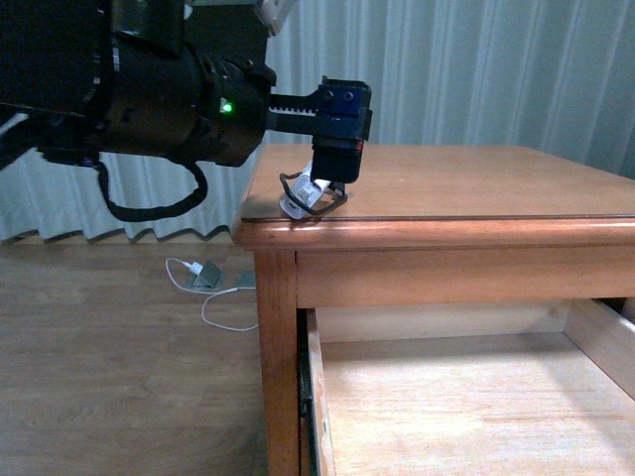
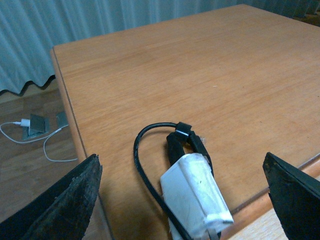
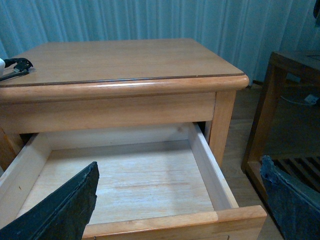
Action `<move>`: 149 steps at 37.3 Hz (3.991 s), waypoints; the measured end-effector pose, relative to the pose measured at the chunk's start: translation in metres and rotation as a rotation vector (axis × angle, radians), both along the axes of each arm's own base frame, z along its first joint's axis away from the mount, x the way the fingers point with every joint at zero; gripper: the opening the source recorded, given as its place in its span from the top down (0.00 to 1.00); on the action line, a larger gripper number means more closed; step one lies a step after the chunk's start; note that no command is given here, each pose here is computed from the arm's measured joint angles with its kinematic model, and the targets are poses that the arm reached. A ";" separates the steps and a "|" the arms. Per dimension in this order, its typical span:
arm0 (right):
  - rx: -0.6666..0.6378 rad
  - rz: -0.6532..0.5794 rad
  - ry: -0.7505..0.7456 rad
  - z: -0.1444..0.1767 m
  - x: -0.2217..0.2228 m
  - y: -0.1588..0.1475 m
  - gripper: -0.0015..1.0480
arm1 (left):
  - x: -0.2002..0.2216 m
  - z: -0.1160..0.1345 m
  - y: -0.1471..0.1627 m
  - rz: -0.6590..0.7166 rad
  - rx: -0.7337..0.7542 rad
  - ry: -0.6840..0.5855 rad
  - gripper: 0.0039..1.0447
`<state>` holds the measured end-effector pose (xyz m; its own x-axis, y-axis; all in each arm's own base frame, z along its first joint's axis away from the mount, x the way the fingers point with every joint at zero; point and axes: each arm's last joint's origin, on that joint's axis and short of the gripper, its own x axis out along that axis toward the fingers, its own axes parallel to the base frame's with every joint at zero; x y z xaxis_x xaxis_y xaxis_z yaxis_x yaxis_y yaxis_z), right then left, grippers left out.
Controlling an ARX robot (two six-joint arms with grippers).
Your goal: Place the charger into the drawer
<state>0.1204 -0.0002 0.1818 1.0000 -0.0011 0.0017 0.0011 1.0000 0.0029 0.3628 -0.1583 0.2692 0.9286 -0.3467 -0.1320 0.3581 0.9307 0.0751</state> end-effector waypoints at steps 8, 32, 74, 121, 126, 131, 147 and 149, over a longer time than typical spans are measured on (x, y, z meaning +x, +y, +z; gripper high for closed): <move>0.000 0.000 0.000 0.000 0.000 0.000 0.09 | 0.026 -0.016 -0.013 -0.002 0.032 0.049 0.06; 0.000 0.000 0.000 0.000 0.000 0.000 0.09 | 0.030 -0.031 -0.024 -0.076 0.098 0.086 0.64; 0.000 0.000 0.000 0.000 0.000 0.000 0.09 | -0.047 -0.002 -0.007 0.010 0.057 -0.060 0.06; 0.000 0.000 0.000 0.000 0.000 0.000 0.09 | -0.256 -0.067 0.143 0.355 -0.114 -0.109 0.71; 0.000 0.000 0.000 0.000 0.000 0.000 0.09 | -0.265 -0.076 0.151 0.322 -0.109 -0.116 0.96; 0.000 0.000 0.000 0.000 0.000 0.000 0.09 | -0.265 -0.084 0.158 0.361 -0.105 -0.113 0.96; 0.000 0.000 0.000 0.000 0.000 0.000 0.09 | -0.266 -0.098 0.158 0.361 -0.107 -0.128 0.96; 0.000 0.000 0.001 0.000 0.000 0.000 0.09 | -0.266 -0.098 0.158 0.360 -0.107 -0.132 0.96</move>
